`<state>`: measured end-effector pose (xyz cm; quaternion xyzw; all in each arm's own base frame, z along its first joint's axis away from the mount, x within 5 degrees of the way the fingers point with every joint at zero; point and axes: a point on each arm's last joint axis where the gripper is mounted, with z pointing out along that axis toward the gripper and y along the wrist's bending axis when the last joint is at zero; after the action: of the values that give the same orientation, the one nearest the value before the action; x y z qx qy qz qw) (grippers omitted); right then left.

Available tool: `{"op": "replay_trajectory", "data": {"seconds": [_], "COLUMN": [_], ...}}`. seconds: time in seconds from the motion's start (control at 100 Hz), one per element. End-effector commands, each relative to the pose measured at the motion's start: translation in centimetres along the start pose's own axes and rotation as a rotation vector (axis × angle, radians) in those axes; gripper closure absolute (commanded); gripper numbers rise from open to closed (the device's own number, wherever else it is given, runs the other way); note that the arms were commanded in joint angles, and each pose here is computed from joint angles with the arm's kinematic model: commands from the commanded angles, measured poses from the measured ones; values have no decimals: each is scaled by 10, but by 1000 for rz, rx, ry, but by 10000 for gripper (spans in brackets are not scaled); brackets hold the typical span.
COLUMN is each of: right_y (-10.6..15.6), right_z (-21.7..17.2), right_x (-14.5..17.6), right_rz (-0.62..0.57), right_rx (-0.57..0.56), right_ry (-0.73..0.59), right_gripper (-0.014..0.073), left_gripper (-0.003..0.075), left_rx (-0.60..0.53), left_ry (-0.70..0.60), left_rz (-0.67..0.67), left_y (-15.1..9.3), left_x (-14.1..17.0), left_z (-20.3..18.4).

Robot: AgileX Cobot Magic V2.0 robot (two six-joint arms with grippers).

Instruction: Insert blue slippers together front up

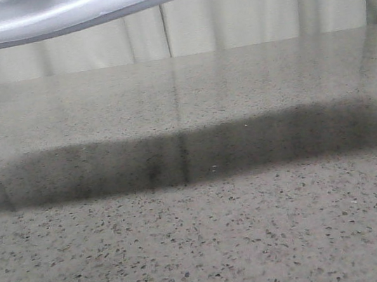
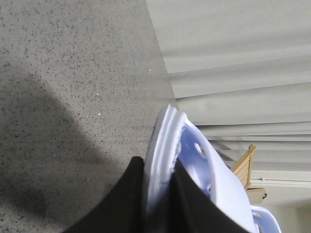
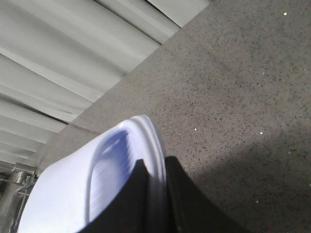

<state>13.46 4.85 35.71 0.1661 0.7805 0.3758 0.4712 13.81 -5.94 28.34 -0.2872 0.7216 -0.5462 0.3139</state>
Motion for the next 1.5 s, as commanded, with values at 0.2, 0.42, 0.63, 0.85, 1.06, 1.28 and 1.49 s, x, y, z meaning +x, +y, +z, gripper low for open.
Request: {"op": "replay_trajectory", "data": {"seconds": [0.2,0.42,0.63,0.85,1.06,1.28,1.49], "right_y": [3,11,21,24,26,31,36], "right_z": [18,35,53,66,71,73,74], "right_x": [-12,-3,9,19,24,29,35], "right_rz": [22,4,-15,-25,-33,-42,-58], "right_rx": [-8,-51,-97,-101,-108,-131,-153], "right_ry": [-38,8,40,82,90,105,112], "right_gripper": [702,702,702,702,702,702,702], "left_gripper": [704,704,704,704,704,704,704], "left_rx": [72,82,93,104,120,190,224], "left_ry": [17,13,41,62,81,115,145], "left_rz": [-35,-24,-25,-29,-40,-71,-71], "left_y": [-13,-14,-15,-16,-18,-24,-27], "left_x": [1,0,3,5,6,9,12], "left_z": [-1,-2,-2,-2,-2,-3,-4]}}
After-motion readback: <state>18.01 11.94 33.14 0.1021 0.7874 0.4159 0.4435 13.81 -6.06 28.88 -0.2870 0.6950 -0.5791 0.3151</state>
